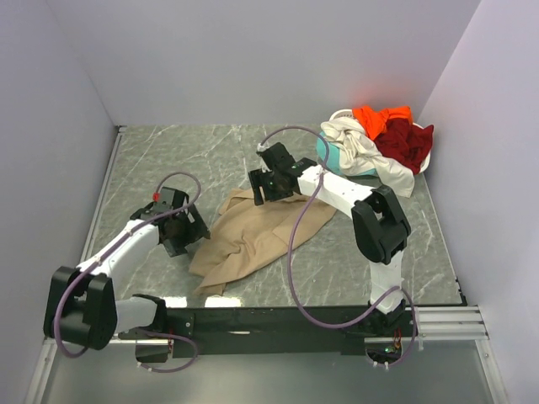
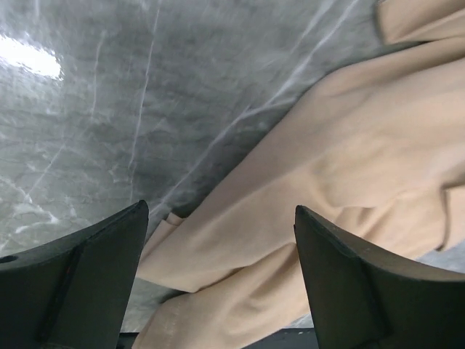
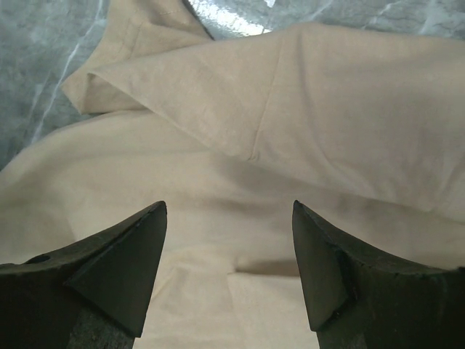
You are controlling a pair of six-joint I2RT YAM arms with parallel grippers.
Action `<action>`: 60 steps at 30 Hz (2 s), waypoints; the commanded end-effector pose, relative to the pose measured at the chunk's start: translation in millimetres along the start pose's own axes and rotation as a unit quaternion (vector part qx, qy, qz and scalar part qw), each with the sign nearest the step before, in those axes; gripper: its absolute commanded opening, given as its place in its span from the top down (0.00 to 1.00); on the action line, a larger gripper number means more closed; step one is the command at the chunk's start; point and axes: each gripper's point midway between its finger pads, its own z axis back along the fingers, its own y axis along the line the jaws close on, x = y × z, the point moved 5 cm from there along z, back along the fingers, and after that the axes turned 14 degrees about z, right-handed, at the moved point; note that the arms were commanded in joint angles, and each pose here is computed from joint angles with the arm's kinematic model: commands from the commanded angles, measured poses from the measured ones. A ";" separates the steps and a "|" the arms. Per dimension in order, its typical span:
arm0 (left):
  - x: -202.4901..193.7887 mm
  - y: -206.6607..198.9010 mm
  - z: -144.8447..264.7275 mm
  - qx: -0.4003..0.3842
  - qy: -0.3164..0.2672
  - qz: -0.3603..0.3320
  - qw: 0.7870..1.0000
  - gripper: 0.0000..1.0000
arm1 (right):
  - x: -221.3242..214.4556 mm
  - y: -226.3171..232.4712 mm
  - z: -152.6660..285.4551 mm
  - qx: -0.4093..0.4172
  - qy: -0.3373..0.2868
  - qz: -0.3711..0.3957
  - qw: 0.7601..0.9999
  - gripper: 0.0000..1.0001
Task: Fold and stack the t-shirts
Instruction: Flatten the tshirt out
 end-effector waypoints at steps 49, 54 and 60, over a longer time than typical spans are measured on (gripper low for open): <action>110.4 -74.0 248.6 -0.229 -0.424 0.031 0.875 1.00 | 79.9 -58.8 389.4 -0.173 -0.498 -0.051 0.848 1.00; 111.6 -54.6 305.5 -0.260 -0.494 0.050 0.828 1.00 | 75.1 -64.3 458.8 -0.223 -0.573 -0.065 0.786 1.00; 116.4 -71.7 312.6 -0.279 -0.498 0.014 0.821 1.00 | 84.7 -69.1 488.3 -0.253 -0.606 -0.066 0.751 1.00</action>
